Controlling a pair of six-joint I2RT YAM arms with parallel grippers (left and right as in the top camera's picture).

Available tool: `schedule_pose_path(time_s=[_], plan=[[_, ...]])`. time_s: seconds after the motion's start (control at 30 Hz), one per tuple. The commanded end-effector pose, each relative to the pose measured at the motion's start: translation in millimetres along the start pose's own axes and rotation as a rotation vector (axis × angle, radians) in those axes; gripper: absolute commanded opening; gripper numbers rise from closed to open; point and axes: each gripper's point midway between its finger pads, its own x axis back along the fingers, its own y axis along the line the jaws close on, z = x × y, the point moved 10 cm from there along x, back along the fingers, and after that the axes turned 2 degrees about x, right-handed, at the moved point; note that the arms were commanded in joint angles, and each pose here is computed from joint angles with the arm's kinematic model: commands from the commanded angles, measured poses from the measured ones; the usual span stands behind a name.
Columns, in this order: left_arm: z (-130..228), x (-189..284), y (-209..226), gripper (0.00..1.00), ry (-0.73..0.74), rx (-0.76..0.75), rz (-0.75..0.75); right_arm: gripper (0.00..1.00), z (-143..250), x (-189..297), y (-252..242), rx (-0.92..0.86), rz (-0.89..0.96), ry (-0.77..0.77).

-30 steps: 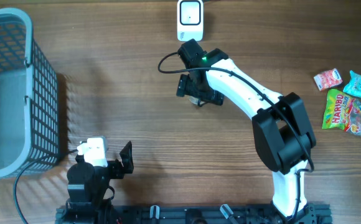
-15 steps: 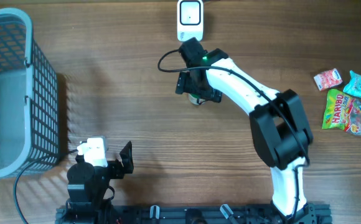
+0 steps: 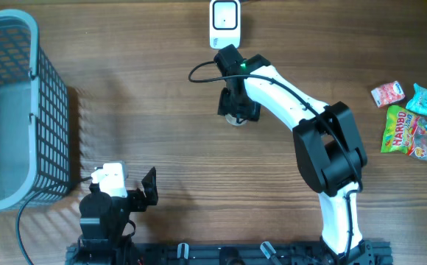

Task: Scan the item barcode
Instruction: 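Hold the bottle label against the scanner with the right gripper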

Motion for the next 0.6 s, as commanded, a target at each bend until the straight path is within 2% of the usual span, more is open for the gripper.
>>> schedule_pose_path(time_s=[0.0,0.17,0.37,0.57], plan=[[2.0,-1.2,-1.3,1.0,0.008,-0.026,0.02,0.54,-4.2,19.6,3.1,0.011,-0.012,0.011],[2.0,-1.2,-1.3,1.0,0.008,-0.026,0.02,0.54,7.4,56.9,9.1,0.038,-0.114,0.131],[2.0,-1.2,-1.3,1.0,0.008,-0.026,0.02,0.55,30.3,73.4,24.7,0.028,-0.396,0.411],[2.0,-1.2,-1.3,1.0,0.008,-0.026,0.02,0.55,41.1,76.9,19.8,-0.114,-0.351,0.527]])
